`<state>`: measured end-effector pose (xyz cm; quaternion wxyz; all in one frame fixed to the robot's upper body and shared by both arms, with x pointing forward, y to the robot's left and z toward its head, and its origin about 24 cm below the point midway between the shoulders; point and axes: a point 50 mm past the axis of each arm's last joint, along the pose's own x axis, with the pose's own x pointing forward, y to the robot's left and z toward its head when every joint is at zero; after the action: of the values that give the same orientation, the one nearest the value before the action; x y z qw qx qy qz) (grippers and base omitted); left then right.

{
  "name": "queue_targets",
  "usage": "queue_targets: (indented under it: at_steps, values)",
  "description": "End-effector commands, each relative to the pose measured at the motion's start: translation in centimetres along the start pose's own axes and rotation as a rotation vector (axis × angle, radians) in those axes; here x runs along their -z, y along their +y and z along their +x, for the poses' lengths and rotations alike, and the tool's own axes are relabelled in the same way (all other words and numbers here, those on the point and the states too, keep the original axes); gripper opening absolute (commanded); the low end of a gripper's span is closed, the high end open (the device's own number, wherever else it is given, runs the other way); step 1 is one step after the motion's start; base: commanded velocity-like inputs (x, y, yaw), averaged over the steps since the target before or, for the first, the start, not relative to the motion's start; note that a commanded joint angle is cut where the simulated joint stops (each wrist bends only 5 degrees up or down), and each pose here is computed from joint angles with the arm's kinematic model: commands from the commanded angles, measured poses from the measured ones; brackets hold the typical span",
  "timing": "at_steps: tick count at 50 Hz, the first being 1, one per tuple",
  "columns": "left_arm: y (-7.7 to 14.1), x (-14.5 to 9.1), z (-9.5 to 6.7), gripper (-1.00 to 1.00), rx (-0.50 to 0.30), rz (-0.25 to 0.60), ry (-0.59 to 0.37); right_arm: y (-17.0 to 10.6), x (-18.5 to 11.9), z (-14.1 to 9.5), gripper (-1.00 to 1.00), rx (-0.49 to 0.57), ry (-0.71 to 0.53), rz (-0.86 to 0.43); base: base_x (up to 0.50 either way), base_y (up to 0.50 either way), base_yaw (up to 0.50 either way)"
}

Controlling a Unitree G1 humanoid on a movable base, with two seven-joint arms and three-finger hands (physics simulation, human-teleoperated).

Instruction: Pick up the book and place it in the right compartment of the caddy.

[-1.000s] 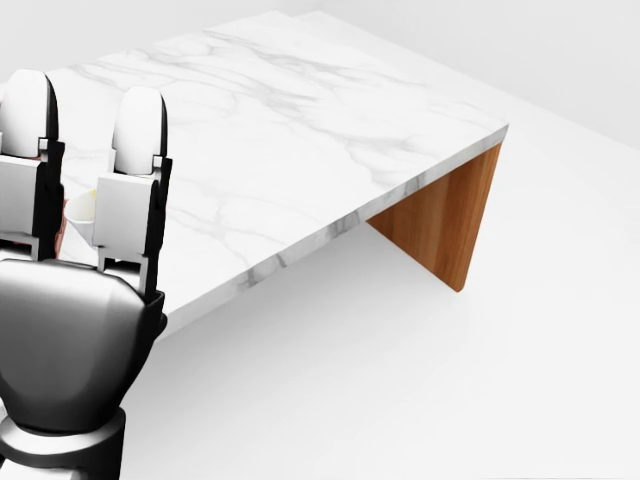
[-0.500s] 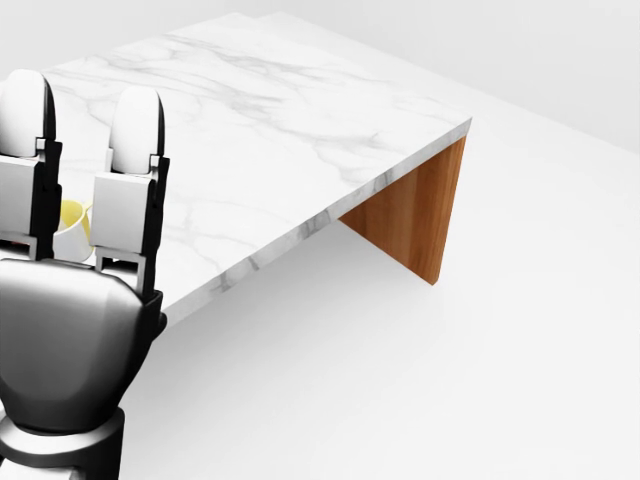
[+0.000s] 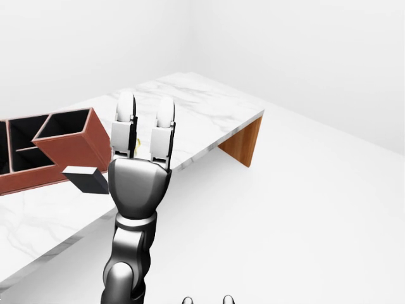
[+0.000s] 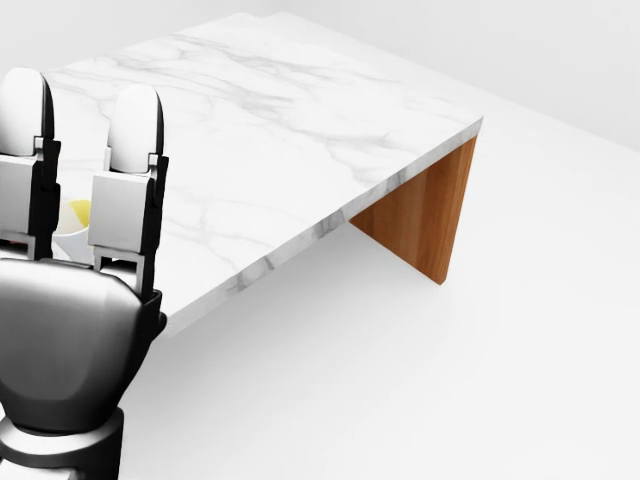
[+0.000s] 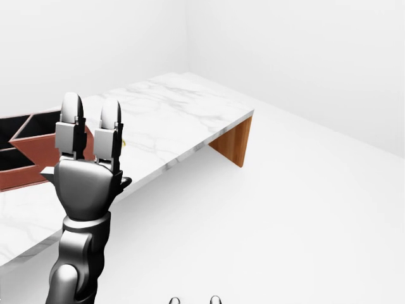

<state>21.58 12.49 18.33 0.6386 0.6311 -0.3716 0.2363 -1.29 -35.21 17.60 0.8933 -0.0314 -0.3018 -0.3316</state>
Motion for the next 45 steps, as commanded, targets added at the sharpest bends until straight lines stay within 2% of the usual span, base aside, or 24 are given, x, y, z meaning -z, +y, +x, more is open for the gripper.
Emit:
queue_targets:
  at_steps: [1, 45]
  values:
    - [0.11, -0.01, 0.03, 1.0, 0.0, 0.0, -0.001, 0.1, 0.12, -0.01, 1.0, -0.008, 0.006, -0.002, 0.18, 0.2, 0.0]
    - [0.03, 0.07, -0.02, 1.0, 0.002, 0.0, 0.002, 0.06, 0.03, -0.05, 1.0, -0.005, 0.003, -0.002, 0.22, 0.25, 0.0]
